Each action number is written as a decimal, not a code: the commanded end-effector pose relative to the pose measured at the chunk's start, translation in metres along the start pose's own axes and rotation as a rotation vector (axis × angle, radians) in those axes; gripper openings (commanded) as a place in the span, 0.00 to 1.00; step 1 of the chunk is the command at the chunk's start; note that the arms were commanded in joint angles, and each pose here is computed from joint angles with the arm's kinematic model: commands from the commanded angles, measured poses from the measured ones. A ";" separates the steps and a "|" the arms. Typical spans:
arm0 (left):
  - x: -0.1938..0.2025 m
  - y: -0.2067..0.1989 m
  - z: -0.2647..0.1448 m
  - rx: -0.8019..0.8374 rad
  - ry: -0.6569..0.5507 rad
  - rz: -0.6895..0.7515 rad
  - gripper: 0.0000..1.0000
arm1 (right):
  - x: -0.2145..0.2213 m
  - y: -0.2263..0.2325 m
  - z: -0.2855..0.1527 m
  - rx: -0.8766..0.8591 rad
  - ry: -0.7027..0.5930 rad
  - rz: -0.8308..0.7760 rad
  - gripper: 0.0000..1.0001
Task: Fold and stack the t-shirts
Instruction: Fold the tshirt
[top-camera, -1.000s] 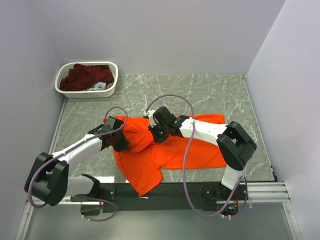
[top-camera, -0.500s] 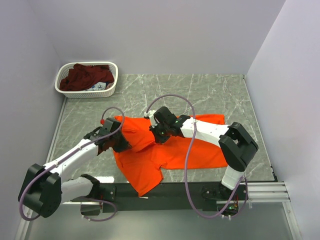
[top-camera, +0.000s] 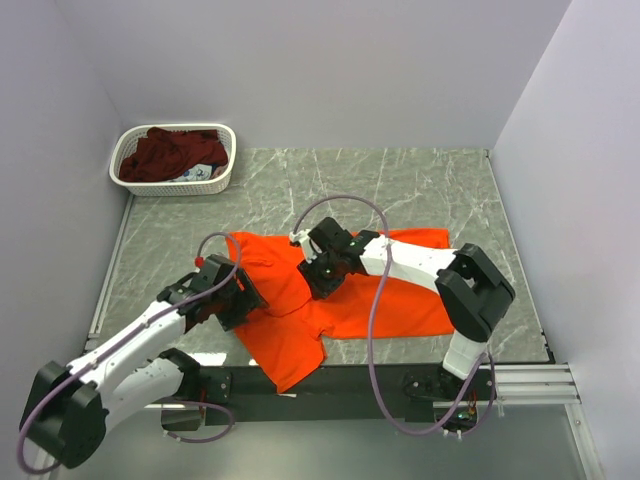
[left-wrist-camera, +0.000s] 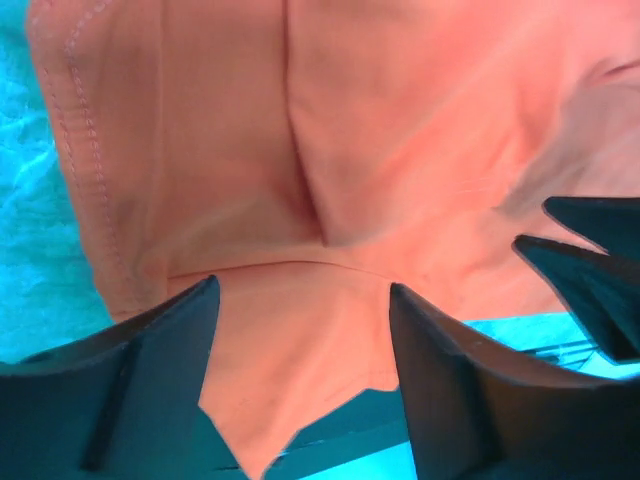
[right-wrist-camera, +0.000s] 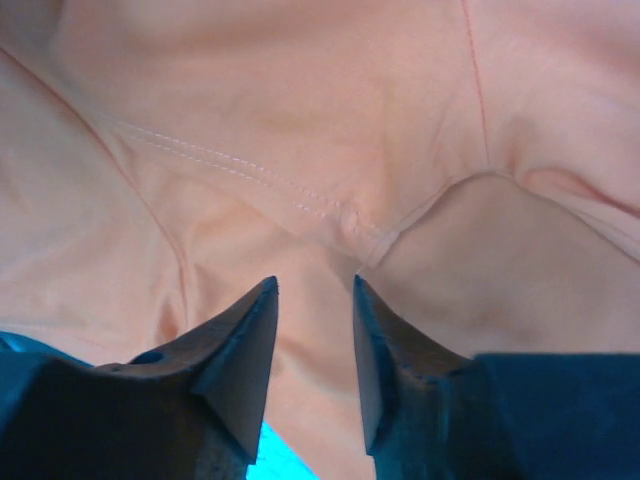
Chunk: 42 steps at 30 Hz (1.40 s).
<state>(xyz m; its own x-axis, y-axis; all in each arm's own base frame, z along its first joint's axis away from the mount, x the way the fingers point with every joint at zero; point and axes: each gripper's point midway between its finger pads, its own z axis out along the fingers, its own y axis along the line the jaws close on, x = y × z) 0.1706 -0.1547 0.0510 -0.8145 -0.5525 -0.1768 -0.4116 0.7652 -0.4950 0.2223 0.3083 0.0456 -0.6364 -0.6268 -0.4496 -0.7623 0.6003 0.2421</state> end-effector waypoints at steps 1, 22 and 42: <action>-0.014 -0.008 -0.012 0.022 -0.080 -0.003 0.76 | -0.015 0.001 -0.028 0.027 -0.087 0.026 0.44; -0.018 -0.040 0.026 0.203 -0.080 0.080 0.84 | -0.022 -0.023 -0.011 -0.095 -0.302 0.576 0.39; 0.004 -0.064 0.018 0.324 -0.023 0.040 0.81 | -0.014 -0.036 -0.021 -0.110 -0.356 0.614 0.38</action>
<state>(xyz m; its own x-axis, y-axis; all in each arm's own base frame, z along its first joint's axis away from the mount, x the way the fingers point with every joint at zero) 0.2029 -0.2031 0.0480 -0.8157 -0.5291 -0.2341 -0.2424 0.6799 -0.6920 0.2466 0.2831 0.0377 -0.9242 -0.0092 -0.3819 -0.2554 0.7583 0.5998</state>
